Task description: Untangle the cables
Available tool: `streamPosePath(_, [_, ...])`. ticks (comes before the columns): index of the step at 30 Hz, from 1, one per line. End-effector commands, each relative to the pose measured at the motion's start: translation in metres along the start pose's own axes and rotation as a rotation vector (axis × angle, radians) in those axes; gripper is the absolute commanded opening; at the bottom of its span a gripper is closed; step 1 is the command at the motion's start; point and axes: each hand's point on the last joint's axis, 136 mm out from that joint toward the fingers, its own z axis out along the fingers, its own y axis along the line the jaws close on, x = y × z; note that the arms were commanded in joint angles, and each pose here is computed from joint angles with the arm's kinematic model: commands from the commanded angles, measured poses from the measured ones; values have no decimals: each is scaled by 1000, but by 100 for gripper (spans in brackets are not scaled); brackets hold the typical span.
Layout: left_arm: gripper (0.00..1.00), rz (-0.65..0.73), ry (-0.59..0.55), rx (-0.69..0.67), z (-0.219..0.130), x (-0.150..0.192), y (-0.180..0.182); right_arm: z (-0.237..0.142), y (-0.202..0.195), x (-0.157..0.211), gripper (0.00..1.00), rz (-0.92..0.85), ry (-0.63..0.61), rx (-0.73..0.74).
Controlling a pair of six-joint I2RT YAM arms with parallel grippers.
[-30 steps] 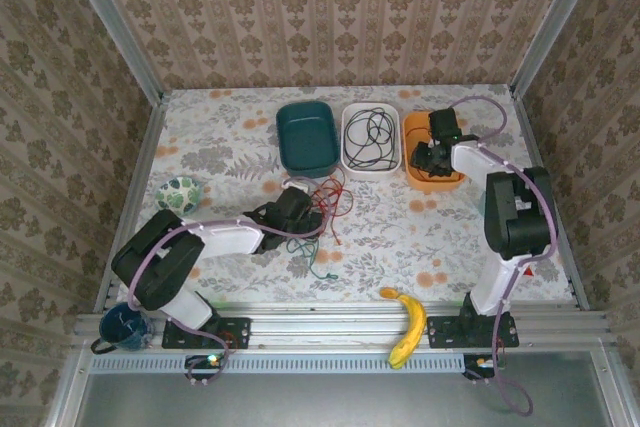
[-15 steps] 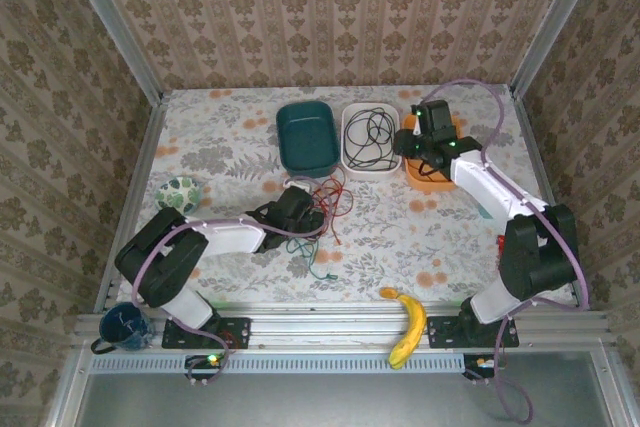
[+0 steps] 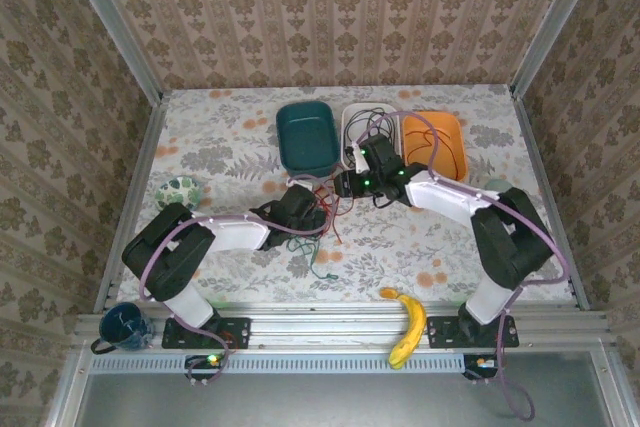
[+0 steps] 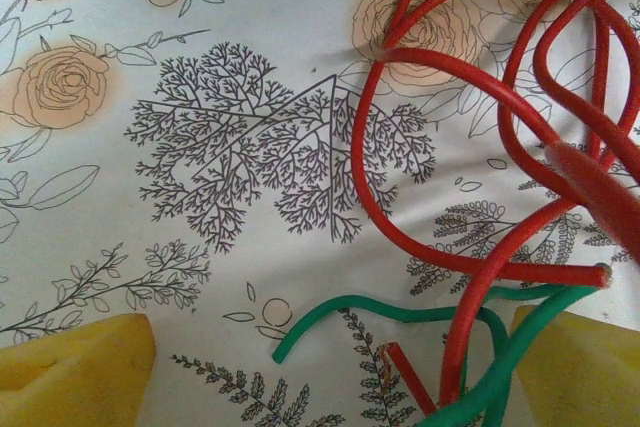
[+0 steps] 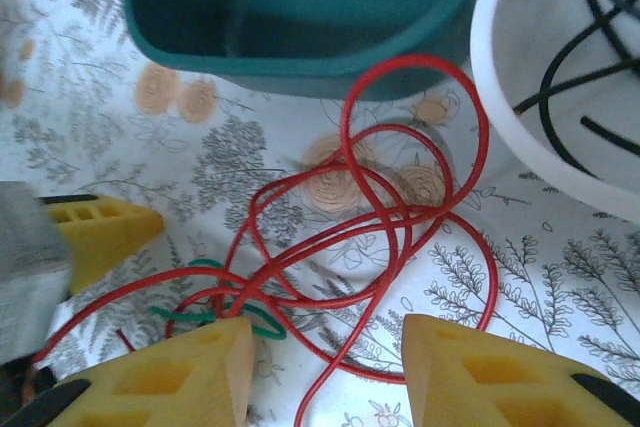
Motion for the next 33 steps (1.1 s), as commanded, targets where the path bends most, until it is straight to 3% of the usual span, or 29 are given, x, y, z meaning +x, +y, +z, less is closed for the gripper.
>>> streamPosePath(1, [93, -18, -1, -12, 1, -3, -2, 13, 4, -12, 45, 45, -13, -7])
streamPosePath(12, [92, -16, -3, -16, -1, -2, -1, 52, -6, -4, 40, 47, 50, 80])
streamPosePath(18, [92, -18, -6, -22, -2, -1, 1, 52, -9, -2, 6, 31, 45, 111])
streamPosePath(24, [93, -19, 8, -40, 0, 3, 4, 8, -2, -29, 0, -11, -93, 133])
streamPosePath(33, [92, 0, 29, -43, 4, 8, 4, -107, -4, -100, 0, -69, -425, 287])
